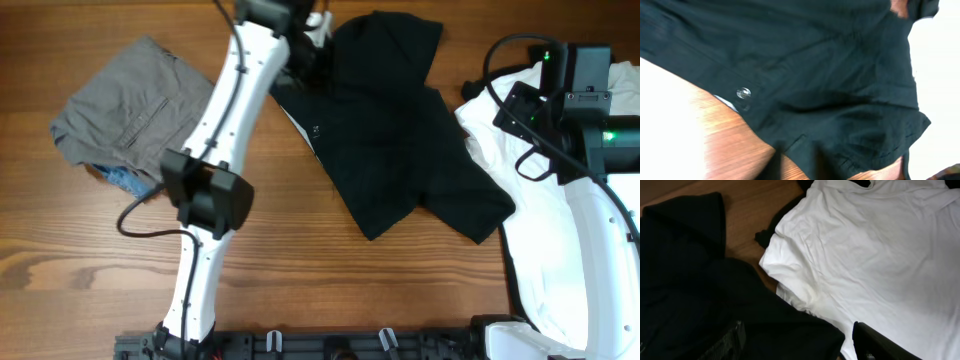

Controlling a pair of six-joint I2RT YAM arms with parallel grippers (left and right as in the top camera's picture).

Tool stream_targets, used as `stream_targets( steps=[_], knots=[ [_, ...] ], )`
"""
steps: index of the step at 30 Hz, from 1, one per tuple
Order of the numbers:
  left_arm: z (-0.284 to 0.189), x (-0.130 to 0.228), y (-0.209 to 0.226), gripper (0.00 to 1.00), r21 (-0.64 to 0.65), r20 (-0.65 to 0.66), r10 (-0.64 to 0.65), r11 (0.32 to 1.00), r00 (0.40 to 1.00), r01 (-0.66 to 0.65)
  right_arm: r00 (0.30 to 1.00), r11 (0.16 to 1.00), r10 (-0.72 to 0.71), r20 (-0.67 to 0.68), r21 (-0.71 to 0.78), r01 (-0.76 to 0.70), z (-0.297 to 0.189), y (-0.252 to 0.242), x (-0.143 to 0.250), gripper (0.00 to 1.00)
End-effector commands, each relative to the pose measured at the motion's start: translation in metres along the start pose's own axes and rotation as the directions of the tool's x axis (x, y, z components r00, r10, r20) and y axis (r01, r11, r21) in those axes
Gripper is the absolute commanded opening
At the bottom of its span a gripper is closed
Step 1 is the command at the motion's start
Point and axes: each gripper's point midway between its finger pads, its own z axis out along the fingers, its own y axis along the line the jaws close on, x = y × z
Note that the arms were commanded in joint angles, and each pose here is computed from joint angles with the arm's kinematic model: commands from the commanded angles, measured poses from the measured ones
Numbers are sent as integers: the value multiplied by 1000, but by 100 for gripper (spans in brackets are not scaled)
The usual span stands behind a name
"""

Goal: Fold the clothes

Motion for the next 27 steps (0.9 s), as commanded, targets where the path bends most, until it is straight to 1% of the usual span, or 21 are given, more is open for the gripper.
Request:
stream_targets(
  steps=[1, 5, 9, 12, 14, 17, 18, 19, 23, 27],
  knots=[
    [69, 28, 0, 4, -97, -131, -86, 993, 988, 73, 1000, 1000, 5, 4, -9, -5, -1, 1, -2, 73],
    [128, 50, -1, 4, -143, -184, -186, 977, 965, 161, 1000, 1000, 2, -6, -5, -2, -1, 0, 0, 74],
    [169, 71, 12, 4, -189, -208, -276, 953, 938, 238, 1000, 1000, -1, -12, -2, 0, -1, -1, 1, 74],
    [183, 87, 37, 4, -251, -228, -314, 934, 922, 256, 1000, 1000, 0, -12, -2, 0, -1, -1, 2, 74],
    [187, 95, 73, 4, -350, -211, -347, 899, 914, 261, 1000, 1000, 0, -12, -2, 0, -1, -1, 1, 74],
    [180, 96, 130, 4, -485, -160, -387, 832, 908, 270, 1000, 1000, -1, -13, -2, 1, -1, -1, 2, 74],
    [171, 94, 157, 4, -542, -126, -411, 791, 903, 284, 1000, 1000, -1, -14, -2, 1, -1, -1, 2, 74],
    [161, 88, 182, 4, -567, -111, -421, 771, 900, 290, 1000, 1000, -2, -16, -5, 2, -1, 0, 2, 74],
    [125, 65, 219, 4, -535, -90, -427, 783, 900, 318, 999, 999, -18, -32, -47, 16, 1, 8, 4, 76],
    [69, 34, 240, 4, -493, 0, -427, 787, 904, 372, 990, 987, -87, -110, -147, 70, 14, 30, 17, 76]
  ],
)
